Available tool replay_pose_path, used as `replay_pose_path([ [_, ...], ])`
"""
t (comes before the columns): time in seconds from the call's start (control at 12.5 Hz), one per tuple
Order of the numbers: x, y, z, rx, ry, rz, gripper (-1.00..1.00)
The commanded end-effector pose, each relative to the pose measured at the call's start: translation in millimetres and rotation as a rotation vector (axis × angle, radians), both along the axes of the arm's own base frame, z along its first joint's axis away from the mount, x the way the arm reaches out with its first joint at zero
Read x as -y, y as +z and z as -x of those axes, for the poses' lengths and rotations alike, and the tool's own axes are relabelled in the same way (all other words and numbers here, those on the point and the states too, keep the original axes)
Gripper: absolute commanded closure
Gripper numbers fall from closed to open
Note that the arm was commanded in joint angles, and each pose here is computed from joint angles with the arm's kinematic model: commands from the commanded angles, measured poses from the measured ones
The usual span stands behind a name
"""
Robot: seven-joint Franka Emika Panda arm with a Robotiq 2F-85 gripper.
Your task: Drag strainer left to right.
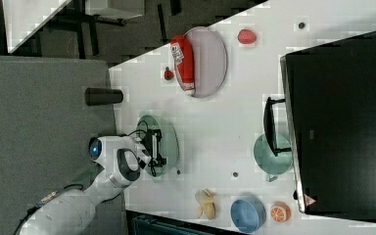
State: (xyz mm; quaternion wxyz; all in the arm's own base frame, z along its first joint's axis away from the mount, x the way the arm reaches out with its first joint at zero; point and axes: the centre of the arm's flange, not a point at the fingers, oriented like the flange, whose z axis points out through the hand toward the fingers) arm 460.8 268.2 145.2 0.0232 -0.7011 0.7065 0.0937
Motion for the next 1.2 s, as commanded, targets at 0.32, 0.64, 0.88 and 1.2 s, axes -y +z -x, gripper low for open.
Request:
replay_pose_path([
  [0.32,-1,9,1,0.021,0.001,0.035,-1.0],
  [0.64,42,13,-7,0.031,-0.046,0.072,-1.0],
  [0.88,75,12,-9,0.024,-0.073,0.091,-1.0],
  [1.2,126,8,-16,0.026,-0.028,0.106,-1.0],
])
